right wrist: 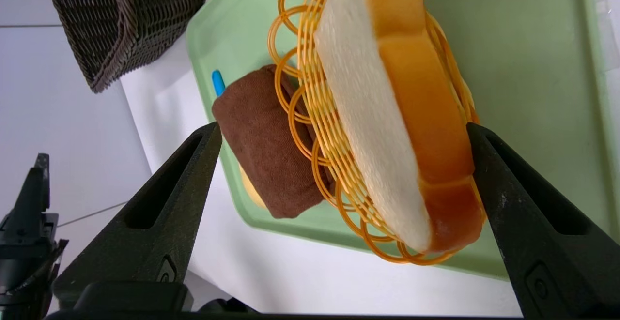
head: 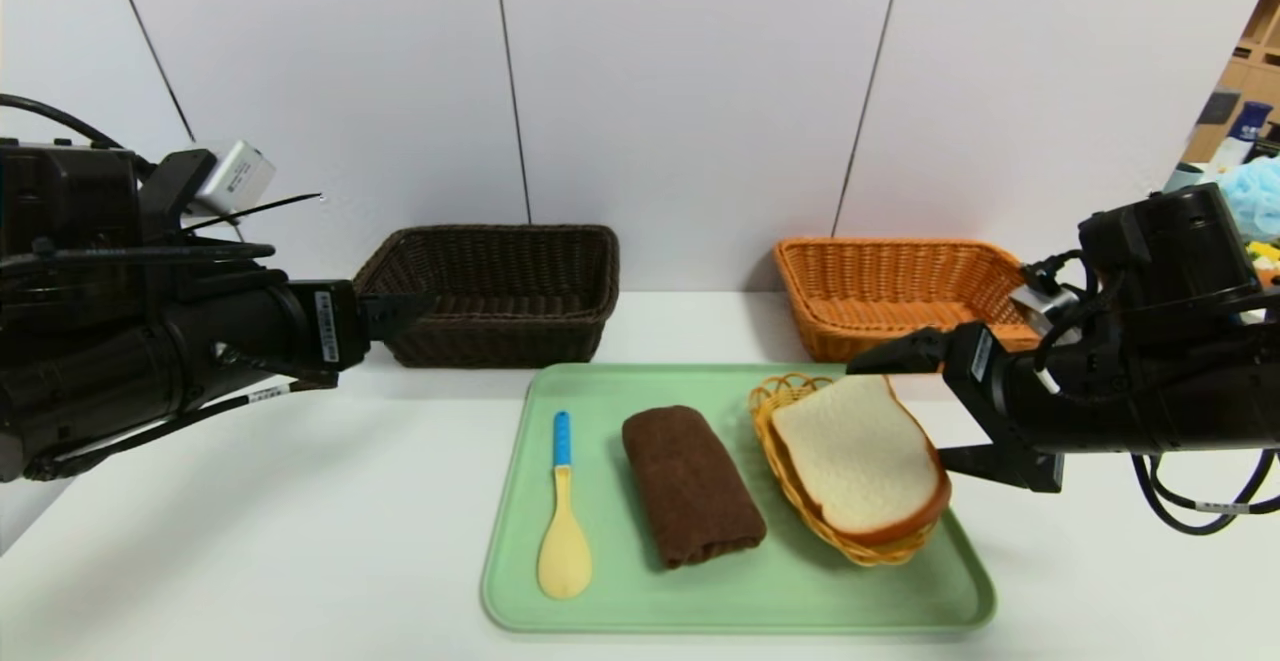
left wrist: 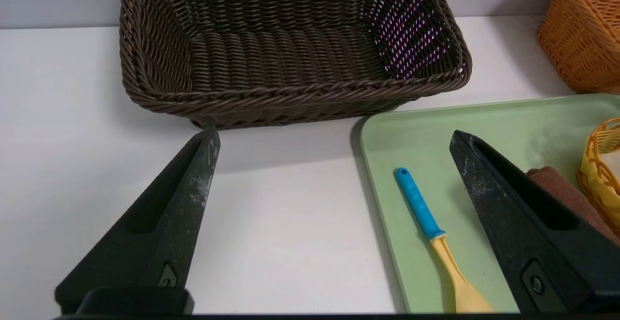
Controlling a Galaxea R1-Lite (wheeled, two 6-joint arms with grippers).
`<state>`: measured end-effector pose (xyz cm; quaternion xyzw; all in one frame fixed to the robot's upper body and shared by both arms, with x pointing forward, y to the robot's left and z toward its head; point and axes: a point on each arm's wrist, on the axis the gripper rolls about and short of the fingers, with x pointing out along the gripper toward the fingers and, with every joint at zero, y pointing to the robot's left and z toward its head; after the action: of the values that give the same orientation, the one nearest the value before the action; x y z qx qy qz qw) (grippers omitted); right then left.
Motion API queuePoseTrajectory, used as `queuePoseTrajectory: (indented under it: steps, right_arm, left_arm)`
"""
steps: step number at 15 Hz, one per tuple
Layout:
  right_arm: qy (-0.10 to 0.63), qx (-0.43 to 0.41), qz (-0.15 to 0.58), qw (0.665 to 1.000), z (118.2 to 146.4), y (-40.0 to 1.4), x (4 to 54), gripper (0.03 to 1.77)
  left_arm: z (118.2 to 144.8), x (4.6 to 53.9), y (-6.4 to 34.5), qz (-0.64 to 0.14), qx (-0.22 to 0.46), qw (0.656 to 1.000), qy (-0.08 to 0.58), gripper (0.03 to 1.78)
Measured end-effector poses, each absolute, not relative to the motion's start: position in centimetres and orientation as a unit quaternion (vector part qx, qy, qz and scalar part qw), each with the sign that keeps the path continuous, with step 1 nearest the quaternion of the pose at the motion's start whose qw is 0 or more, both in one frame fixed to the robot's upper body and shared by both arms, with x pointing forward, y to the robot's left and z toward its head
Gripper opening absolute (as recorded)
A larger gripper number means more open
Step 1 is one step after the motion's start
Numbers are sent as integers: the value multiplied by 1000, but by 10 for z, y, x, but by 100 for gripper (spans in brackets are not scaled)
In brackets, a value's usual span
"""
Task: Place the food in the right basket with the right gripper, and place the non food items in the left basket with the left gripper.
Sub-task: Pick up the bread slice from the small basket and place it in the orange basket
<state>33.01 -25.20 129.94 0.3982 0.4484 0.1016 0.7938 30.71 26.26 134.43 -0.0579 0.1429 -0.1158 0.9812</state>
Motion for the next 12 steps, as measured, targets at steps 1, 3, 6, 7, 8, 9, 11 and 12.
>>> queuePoseTrajectory:
  steps: [1,3,6,7,8,9,11,12]
  right_arm:
    - [451,398,101,792,1298,-252,331,170]
    - [457,398,102,789,1295,-251,332,170]
    - [462,410,106,779,1295,-250,334,170]
    - [459,412,108,780,1295,-250,335,170]
    - [459,413,108,779,1295,-250,335,170]
    - [460,414,111,778,1295,-250,335,170]
    - [460,415,118,776,1297,-250,334,170]
    - [458,416,120,777,1299,-250,334,170]
  left_arm:
    - [1345,308,262,-116,-59,982,138,169]
    - [1345,310,262,-117,-59,982,135,169]
    - [1344,311,261,-117,-59,982,137,169]
    - [1344,312,261,-116,-59,982,137,169]
    - [1344,312,261,-116,-59,982,137,169]
    - [1344,312,261,-116,-59,982,137,169]
    - [1343,312,261,-116,-58,982,138,169]
    - [1343,312,261,-116,-58,982,139,169]
